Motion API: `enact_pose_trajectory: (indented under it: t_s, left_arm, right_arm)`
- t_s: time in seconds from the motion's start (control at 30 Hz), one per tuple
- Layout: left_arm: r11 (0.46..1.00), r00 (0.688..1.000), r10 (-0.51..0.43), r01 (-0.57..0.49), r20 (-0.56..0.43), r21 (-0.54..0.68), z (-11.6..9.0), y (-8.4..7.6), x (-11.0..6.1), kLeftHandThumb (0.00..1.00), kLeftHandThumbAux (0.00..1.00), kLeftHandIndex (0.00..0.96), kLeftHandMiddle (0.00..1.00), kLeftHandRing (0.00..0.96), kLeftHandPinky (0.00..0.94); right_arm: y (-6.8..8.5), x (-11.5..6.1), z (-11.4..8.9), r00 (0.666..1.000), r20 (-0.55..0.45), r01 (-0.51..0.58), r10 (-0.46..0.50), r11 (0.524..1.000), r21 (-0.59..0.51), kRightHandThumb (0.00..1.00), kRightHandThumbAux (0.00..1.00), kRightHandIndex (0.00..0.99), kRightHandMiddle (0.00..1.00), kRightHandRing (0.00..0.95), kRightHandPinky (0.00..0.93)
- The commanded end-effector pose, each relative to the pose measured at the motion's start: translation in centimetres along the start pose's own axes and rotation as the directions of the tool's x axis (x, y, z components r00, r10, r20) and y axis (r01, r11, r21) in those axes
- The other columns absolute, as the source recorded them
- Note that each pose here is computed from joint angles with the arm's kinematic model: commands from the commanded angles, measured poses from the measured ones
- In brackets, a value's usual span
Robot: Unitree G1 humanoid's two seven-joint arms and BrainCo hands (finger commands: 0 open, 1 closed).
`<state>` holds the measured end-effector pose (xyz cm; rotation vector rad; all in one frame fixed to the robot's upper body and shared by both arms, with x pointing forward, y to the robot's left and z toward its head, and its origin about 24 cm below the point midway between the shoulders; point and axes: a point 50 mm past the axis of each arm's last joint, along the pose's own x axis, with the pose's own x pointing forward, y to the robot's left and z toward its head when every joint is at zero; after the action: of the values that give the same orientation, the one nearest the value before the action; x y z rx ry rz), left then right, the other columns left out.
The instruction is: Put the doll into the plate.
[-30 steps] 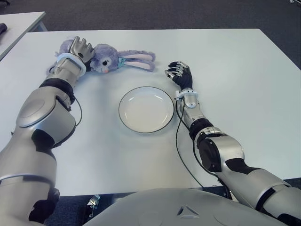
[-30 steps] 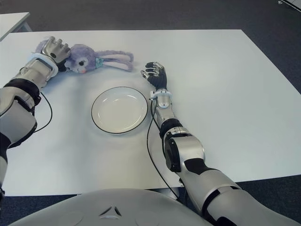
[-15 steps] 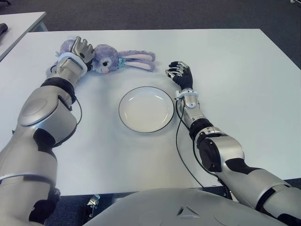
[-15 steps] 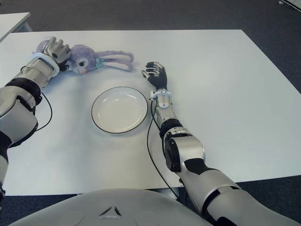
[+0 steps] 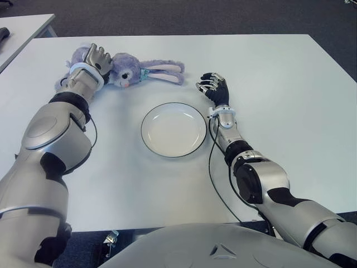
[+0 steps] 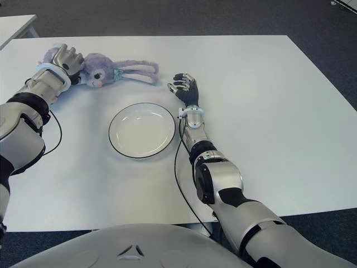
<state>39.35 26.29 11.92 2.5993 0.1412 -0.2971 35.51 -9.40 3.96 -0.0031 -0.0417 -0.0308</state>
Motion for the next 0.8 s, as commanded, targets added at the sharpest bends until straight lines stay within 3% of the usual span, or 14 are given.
enact_pose_trajectory:
  t_s: [0.03,0.1,0.13,0.17,0.2,0.3,0.5,0.8]
  left_arm:
    - [0.999,0.996,-0.015,0.019,0.086,-0.042,4.0,-3.8,-1.2,0.889,0.434,0.123,0.153,0.396,0.623]
    - [0.996,0.998,0.010,-0.005,0.059,-0.094,4.1,-4.2,-1.5,0.929,0.467,0.276,0.293,0.420,0.550]
    - [0.992,0.999,0.020,-0.015,0.045,-0.125,4.1,-4.4,-1.6,0.930,0.470,0.289,0.302,0.421,0.543]
    - [0.989,0.999,0.026,-0.020,0.037,-0.143,4.1,-4.5,-1.6,0.940,0.607,0.401,0.381,0.489,0.525]
    - [0.988,0.999,0.029,-0.024,0.032,-0.153,4.1,-4.5,-1.7,0.943,0.642,0.430,0.400,0.507,0.521]
    - [0.975,0.999,0.035,-0.031,0.012,-0.219,4.1,-4.6,-1.7,0.996,0.658,0.417,0.417,0.461,0.522]
    - [0.923,0.999,0.014,-0.028,-0.038,-0.385,3.8,-5.0,-1.9,1.000,0.661,0.390,0.426,0.481,0.519]
    - [0.877,0.998,-0.007,-0.022,-0.058,-0.481,3.4,-5.4,-2.0,1.000,0.662,0.363,0.453,0.481,0.526]
  right_arm:
    - [-0.1,-7.5,-9.9,0.893,-0.450,0.032,-0.028,0.999,0.003,0.267,0.896,0.344,0.357,0.352,0.327]
    - [-0.1,-7.5,-9.9,0.893,-0.449,0.033,-0.028,0.999,0.005,0.262,0.894,0.343,0.357,0.352,0.331]
    - [-0.1,-7.5,-9.9,0.894,-0.448,0.034,-0.027,0.999,0.006,0.262,0.894,0.343,0.357,0.352,0.331]
    - [-0.1,-7.5,-9.9,0.894,-0.448,0.034,-0.027,0.999,0.007,0.256,0.893,0.342,0.358,0.353,0.334]
    - [-0.1,-7.5,-9.9,0.894,-0.447,0.034,-0.027,0.999,0.007,0.252,0.894,0.342,0.359,0.353,0.334]
    - [-0.1,-7.6,-9.9,0.895,-0.446,0.033,-0.026,0.999,0.010,0.245,0.894,0.342,0.361,0.356,0.333]
    - [-0.1,-7.6,-10.0,0.895,-0.445,0.035,-0.026,0.999,0.012,0.241,0.905,0.344,0.363,0.362,0.346]
    - [-0.1,-7.7,-10.0,0.894,-0.446,0.040,-0.028,0.999,0.017,0.258,0.907,0.347,0.363,0.364,0.354]
